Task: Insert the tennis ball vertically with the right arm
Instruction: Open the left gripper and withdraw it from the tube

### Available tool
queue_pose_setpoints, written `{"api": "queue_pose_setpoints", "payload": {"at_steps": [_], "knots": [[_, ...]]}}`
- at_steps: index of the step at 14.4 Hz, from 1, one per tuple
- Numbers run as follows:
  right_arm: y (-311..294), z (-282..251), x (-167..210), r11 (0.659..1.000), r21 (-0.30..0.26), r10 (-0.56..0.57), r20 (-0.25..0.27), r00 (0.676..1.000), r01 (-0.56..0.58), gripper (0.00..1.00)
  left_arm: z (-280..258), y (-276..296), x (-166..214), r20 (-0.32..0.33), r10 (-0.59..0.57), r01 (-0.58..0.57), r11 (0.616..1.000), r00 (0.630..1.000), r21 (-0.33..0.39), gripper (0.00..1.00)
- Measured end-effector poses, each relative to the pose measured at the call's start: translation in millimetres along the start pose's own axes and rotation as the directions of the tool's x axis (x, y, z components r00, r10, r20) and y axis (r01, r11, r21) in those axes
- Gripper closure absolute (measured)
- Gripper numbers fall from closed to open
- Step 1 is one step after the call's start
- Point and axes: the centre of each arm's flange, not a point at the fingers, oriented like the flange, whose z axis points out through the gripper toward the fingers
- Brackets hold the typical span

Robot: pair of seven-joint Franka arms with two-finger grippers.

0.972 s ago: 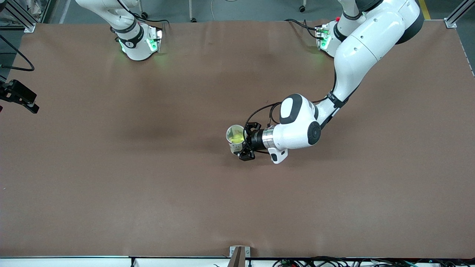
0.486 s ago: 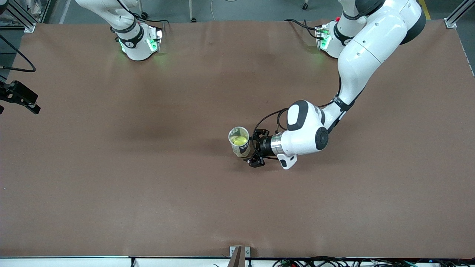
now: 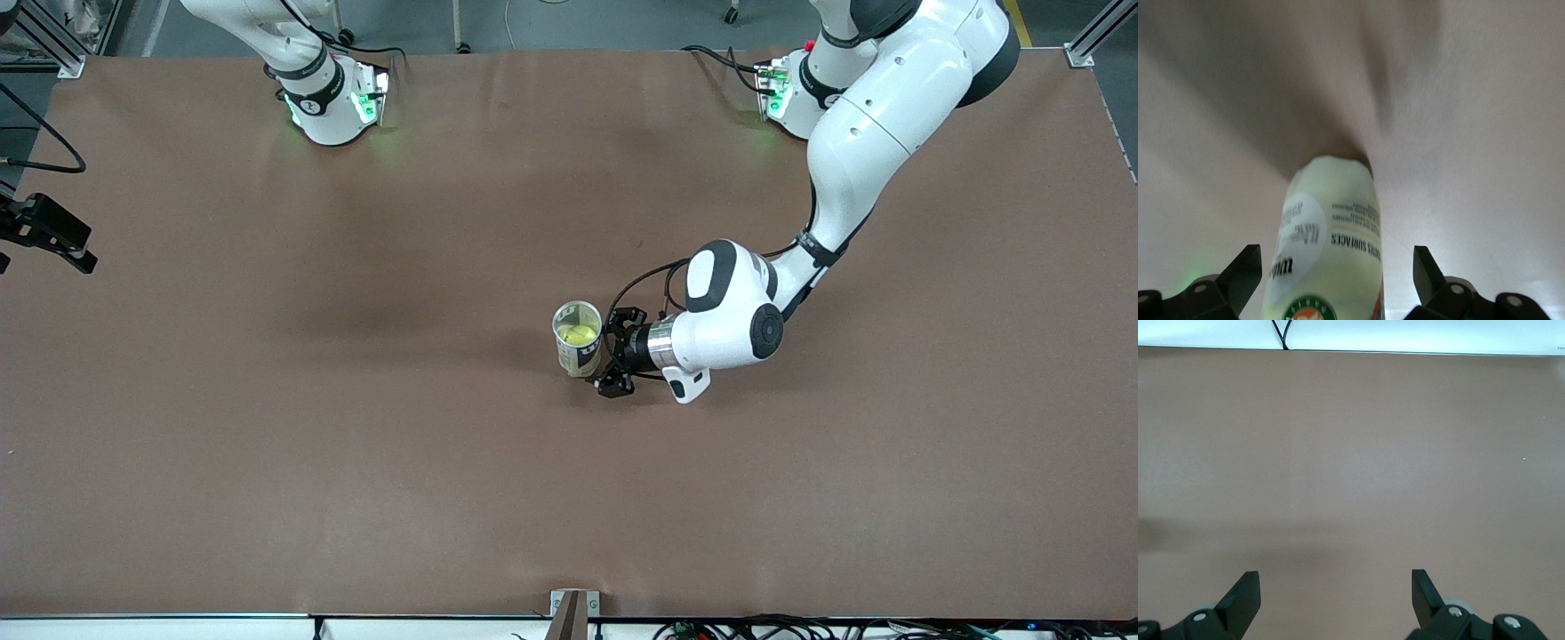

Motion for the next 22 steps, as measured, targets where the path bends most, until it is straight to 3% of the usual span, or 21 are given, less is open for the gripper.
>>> {"api": "queue_pose_setpoints", "payload": {"at_steps": [7, 10, 12, 14, 18, 22], "knots": [[-1, 0, 0, 1.000, 0.000, -0.001, 0.001, 1.000, 0.001, 0.00, -26, 13, 79, -0.188, 0.051, -0.054, 0.998, 0.981, -0.015, 0.00], [-1, 2, 0, 1.000, 0.000, -0.002, 0.004, 1.000, 0.002, 0.00, -63, 22, 123, -0.298, 0.174, -0.171, 0.985, 0.938, 0.035, 0.00], [-1, 3, 1, 1.000, 0.001, -0.002, 0.007, 1.000, 0.002, 0.00, -104, 26, 155, -0.334, 0.293, -0.275, 0.956, 0.896, 0.102, 0.00], [-1, 4, 1, 1.000, 0.001, -0.002, 0.009, 1.000, 0.002, 0.00, -145, 28, 178, -0.350, 0.419, -0.388, 0.908, 0.838, 0.158, 0.00], [-1, 5, 1, 1.000, 0.001, -0.002, 0.010, 1.000, 0.002, 0.00, -205, 29, 212, -0.414, 0.630, -0.557, 0.776, 0.657, 0.297, 0.00], [-1, 5, 1, 1.000, 0.001, -0.002, 0.011, 1.000, 0.002, 0.00, -282, 20, 223, -0.327, 0.829, -0.688, 0.559, 0.454, 0.462, 0.00]]}}
